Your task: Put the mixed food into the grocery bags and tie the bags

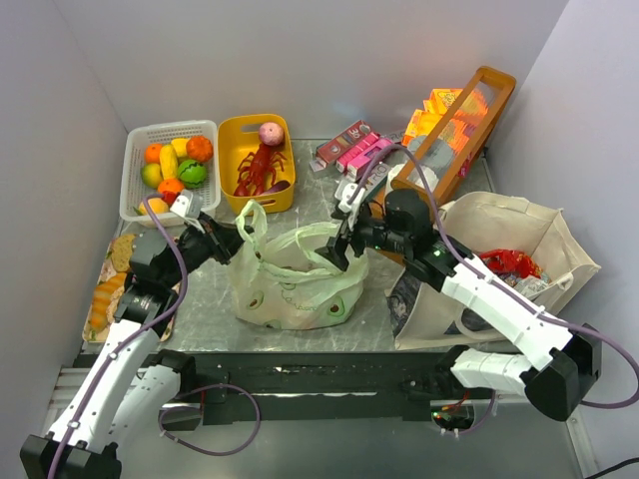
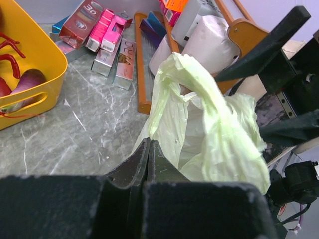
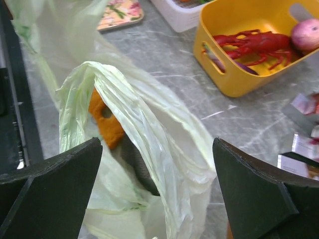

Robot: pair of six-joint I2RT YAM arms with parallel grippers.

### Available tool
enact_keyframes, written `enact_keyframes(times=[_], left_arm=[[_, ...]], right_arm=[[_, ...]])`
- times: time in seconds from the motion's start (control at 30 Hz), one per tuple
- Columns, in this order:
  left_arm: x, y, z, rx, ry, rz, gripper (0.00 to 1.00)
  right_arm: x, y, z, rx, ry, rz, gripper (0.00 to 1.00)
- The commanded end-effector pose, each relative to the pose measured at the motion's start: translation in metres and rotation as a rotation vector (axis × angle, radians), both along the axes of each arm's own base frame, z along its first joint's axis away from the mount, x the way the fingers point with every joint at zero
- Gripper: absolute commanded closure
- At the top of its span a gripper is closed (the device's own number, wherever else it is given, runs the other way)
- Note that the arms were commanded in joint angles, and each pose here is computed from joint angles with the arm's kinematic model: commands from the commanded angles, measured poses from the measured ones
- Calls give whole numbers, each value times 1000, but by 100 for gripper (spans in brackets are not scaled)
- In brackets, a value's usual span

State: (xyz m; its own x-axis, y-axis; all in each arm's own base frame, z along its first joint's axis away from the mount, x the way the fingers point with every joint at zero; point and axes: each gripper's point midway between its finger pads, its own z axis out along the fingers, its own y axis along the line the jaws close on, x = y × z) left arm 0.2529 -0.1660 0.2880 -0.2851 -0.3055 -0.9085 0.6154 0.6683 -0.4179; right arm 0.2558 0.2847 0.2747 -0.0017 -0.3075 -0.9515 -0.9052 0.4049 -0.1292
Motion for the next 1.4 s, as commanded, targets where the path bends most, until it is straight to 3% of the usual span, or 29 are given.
enact_keyframes(times=[0.0, 0.13, 0.47, 1.03, 1.23, 1.33, 1.37], left_arm=[[-1, 0, 20, 3, -58, -1, 98], [-1, 1, 20, 9, -56, 3, 98], [-1, 1, 19, 16, -51, 0, 98], [2, 2, 17, 16, -42, 11, 98], [3, 3, 18, 9, -34, 20, 98], [3, 3, 18, 9, -30, 23, 98], [3, 3, 18, 10, -27, 24, 98]], right_arm=[[-13, -4, 24, 106, 9, 42, 0], [-18, -15, 30, 165, 37, 106, 0], [-28, -14, 22, 136, 89, 192, 0], [-12, -15, -12, 32, -20, -18, 2], [-3, -11, -22, -30, -36, -53, 23], [3, -13, -24, -40, -31, -93, 42], [4, -13, -23, -37, -31, -102, 61]])
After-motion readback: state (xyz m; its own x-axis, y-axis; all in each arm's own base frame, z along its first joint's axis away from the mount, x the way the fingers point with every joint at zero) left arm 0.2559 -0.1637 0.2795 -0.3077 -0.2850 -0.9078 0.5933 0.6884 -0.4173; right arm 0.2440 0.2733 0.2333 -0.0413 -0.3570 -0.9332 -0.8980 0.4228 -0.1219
